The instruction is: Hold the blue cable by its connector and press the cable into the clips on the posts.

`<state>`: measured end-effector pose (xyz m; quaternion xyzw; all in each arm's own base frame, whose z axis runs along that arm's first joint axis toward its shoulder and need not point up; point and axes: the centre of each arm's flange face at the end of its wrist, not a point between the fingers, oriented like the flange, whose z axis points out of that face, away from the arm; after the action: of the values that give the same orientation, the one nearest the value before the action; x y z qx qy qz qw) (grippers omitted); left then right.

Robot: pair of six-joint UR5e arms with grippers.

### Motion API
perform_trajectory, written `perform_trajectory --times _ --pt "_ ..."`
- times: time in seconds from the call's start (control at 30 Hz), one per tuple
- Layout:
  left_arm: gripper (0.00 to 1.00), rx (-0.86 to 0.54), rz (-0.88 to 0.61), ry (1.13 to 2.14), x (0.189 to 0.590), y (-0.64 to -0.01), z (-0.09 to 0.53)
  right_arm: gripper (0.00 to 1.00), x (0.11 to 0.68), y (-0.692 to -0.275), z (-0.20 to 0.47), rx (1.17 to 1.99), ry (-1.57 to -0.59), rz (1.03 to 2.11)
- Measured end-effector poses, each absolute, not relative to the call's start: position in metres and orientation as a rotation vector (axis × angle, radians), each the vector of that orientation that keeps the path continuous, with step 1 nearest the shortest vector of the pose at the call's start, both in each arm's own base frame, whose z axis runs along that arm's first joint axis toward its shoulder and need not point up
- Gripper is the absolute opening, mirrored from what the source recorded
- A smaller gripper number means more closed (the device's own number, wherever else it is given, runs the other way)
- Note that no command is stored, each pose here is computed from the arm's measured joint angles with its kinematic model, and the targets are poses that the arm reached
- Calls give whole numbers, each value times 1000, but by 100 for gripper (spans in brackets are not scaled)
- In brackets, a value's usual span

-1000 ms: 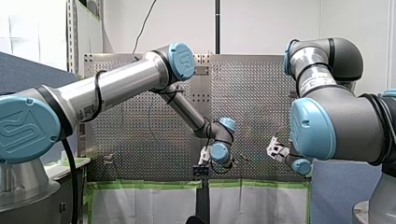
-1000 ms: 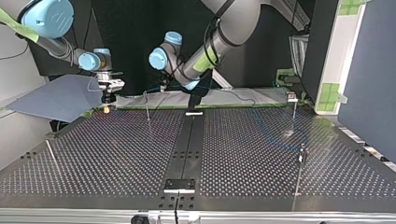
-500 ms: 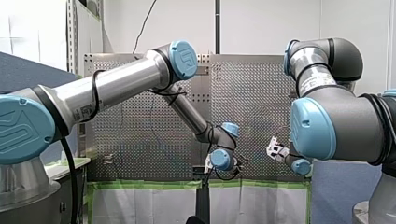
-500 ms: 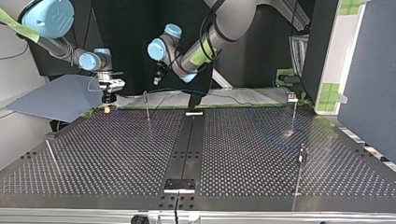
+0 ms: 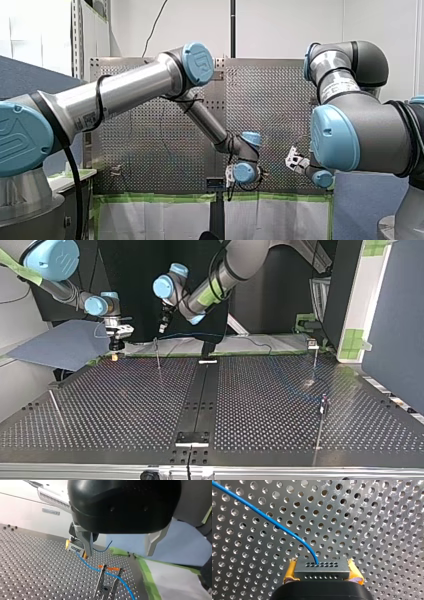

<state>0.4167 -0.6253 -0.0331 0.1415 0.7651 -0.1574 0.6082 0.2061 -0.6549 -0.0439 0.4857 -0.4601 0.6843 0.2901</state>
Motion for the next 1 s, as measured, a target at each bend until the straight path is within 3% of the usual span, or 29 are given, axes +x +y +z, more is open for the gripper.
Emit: perform_trajectory --times 0.43,1.0 --pt "100 292 -380 1688 412 -652 -39 0 206 -654 -45 1297 -1229 1825" --pt "100 310 -356 1708 416 -653 -59 0 208 -654 -45 1300 -1228 1827"
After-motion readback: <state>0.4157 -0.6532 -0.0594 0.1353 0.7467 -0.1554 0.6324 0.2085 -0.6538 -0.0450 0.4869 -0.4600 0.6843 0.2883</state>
